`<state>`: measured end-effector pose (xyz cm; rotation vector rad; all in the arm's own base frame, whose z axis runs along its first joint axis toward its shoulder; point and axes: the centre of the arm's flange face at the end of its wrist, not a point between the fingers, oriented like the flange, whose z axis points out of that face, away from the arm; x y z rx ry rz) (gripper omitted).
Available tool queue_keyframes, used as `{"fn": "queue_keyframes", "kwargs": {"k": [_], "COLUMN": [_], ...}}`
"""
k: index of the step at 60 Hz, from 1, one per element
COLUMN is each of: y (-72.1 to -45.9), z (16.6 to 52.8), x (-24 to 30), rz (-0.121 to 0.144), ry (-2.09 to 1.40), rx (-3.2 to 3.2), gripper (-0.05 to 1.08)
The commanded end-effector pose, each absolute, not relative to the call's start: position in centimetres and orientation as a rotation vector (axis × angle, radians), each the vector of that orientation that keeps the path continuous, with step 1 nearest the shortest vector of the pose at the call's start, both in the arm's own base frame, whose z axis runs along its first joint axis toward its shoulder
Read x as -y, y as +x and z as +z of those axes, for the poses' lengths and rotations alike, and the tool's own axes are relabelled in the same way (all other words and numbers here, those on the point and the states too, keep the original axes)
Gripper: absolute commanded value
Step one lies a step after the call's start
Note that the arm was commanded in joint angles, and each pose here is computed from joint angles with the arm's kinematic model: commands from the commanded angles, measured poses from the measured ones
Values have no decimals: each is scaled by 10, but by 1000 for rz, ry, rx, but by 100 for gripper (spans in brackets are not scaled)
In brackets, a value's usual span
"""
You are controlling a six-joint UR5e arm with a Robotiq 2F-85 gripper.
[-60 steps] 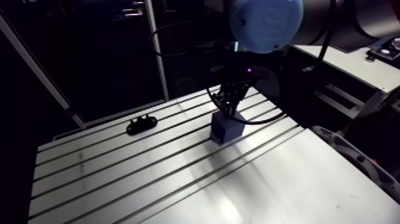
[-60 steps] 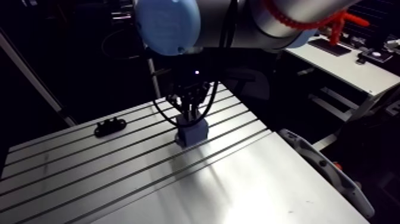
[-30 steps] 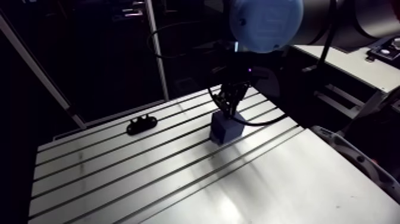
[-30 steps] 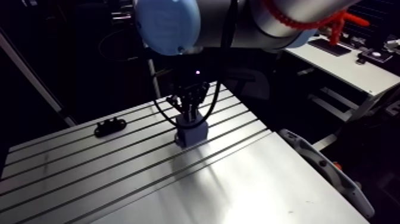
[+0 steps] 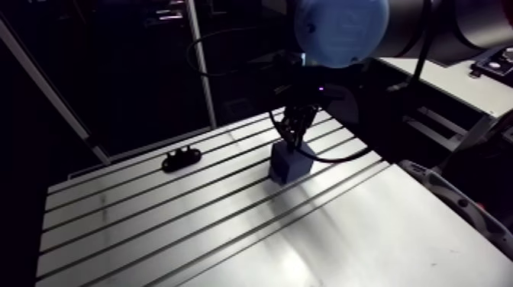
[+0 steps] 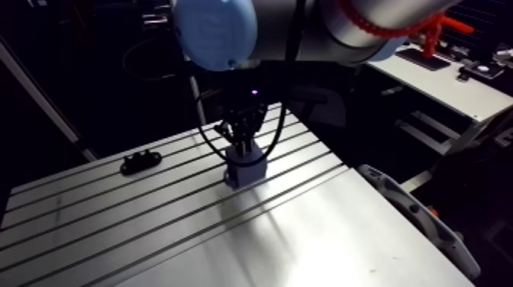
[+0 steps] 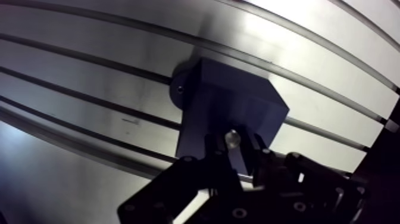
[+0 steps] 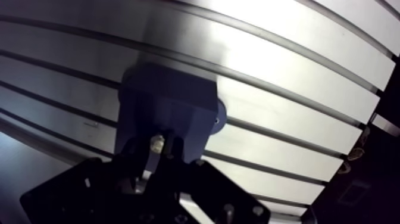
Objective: Pick up the M10 bolt and insert it into the hex recess until seated.
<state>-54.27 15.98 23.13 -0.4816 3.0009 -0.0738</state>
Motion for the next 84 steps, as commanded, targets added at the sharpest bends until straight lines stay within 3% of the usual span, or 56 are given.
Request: {"fn": "queue_keyframes", "kwargs": {"k": [1,84], "y": [-543,-544], "z": [231,238], "x": [-160,-159], "rz": [-78,-79], "ry": [-537,-790], "rx": [-2994,-2962], "gripper": [73,73]}}
